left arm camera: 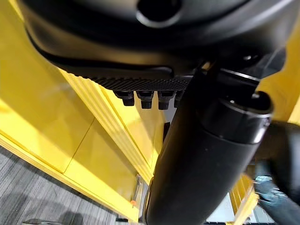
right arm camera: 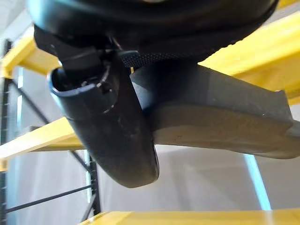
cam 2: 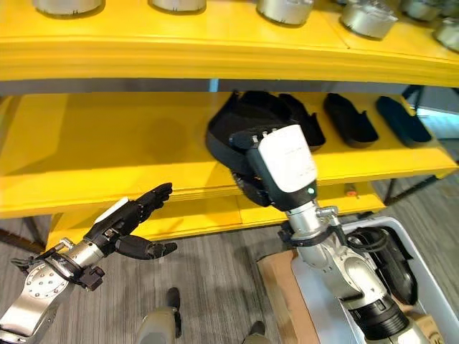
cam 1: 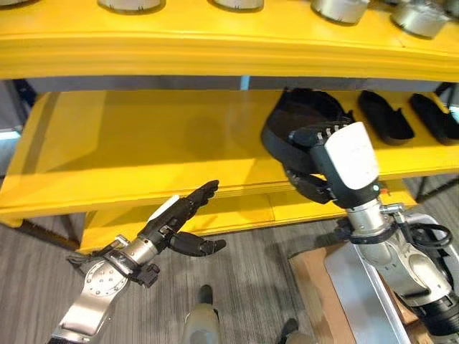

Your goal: Move parts from the plastic box to the shelf.

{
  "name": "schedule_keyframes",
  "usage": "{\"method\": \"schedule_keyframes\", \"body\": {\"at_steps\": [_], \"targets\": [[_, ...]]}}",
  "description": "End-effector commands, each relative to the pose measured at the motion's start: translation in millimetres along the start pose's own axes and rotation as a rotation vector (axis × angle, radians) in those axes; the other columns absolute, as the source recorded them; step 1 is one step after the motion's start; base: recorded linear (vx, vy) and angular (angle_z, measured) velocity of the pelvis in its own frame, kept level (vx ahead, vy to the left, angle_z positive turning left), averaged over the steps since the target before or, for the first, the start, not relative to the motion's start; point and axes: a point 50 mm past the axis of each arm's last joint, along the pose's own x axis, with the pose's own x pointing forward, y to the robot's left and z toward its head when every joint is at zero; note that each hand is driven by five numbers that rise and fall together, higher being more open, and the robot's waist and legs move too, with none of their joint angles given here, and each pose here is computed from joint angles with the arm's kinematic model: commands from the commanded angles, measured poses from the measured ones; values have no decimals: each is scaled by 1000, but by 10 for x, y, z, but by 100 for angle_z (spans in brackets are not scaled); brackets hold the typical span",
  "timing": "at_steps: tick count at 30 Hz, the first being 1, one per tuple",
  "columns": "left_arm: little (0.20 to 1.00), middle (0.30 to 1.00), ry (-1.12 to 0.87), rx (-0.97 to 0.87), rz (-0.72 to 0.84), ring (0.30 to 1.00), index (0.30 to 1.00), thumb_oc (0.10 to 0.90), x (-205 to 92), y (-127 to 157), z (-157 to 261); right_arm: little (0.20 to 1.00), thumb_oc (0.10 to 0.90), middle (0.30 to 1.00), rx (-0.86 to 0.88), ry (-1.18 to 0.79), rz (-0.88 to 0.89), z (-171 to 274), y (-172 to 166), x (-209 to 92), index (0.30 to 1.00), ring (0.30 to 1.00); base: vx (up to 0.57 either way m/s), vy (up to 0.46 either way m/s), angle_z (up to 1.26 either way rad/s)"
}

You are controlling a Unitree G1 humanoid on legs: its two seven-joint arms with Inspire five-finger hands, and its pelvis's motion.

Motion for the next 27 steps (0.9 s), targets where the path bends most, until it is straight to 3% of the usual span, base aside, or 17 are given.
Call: {"method": "schedule_keyframes", "body": {"at_steps": [1,15,27], "targets": [[1000,1000,-248,73,-20,1000,1000,900,88,-23,451,300,400,300,-121,-130,-211,51,-422,337,300,300,176,-138,50],[1000,1000,-243,-5,-68,1000,1000,900,70,-125,353,300,400,300,-262,-231,-22,-52,-263,356,300,300,182,-152,34],[1000,1000,-233,15,-138,1000,1000,900,99,-109,394,300,400,300,-476,-230,90,-378,-446,617,300,300,54,-111,6]]}}
